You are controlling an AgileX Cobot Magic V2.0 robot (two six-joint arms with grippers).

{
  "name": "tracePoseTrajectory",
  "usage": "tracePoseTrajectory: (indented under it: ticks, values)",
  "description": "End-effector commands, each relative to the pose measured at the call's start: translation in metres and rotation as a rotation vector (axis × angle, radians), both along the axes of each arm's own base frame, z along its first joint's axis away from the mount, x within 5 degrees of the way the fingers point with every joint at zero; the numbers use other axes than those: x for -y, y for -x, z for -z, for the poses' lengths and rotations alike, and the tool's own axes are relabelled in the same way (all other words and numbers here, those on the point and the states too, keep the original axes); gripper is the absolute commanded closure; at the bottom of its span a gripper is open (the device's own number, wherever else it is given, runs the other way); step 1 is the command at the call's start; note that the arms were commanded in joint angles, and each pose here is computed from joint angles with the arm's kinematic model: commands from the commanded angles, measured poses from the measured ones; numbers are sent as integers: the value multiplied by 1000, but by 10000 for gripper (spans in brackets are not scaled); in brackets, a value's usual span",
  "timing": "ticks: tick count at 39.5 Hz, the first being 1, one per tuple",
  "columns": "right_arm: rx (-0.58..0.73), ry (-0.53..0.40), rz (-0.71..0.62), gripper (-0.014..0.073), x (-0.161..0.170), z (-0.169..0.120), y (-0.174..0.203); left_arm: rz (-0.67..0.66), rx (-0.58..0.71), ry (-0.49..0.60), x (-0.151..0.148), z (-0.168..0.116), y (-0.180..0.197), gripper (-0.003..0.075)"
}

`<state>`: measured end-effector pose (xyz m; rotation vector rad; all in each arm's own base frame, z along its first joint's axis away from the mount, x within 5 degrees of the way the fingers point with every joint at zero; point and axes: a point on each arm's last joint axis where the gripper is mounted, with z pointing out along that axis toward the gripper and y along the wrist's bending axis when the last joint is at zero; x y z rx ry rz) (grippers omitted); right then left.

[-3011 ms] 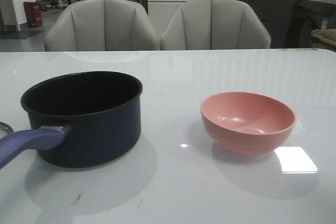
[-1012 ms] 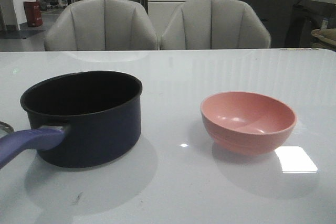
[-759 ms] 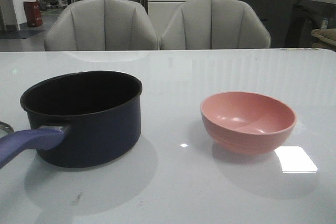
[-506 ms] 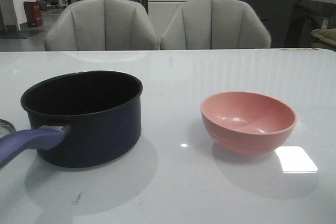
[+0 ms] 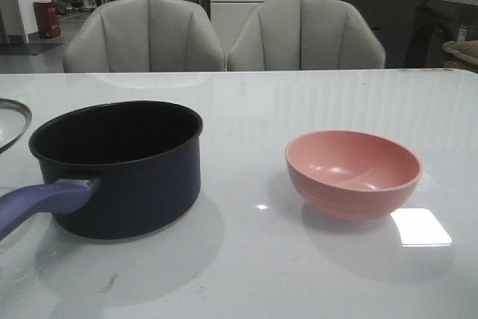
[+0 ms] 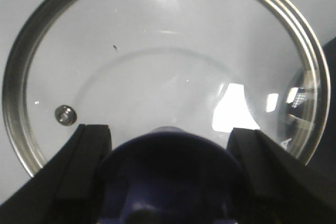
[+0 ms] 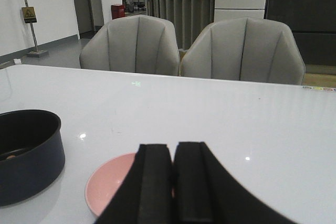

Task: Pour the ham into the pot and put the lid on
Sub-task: 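Lift the lid and carry it over the saucepan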

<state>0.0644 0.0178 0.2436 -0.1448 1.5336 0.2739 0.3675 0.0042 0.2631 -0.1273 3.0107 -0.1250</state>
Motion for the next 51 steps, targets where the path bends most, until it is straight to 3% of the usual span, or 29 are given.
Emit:
tracePoseTrajectory:
  ticks: [1,12,20,51]
  values:
    - [96,-22,27,447,3,-16,0,63,135,22,20,-51,5,516]
    - [96,-22,27,447,3,-16,0,308,191,33,97,-72,13,556]
    - [96,-22,27,447,3,-16,0,413,160,25,134,-61,18,578]
    - [96,-22,27,447,3,-16,0,536,166,1,173,-60,29,575]
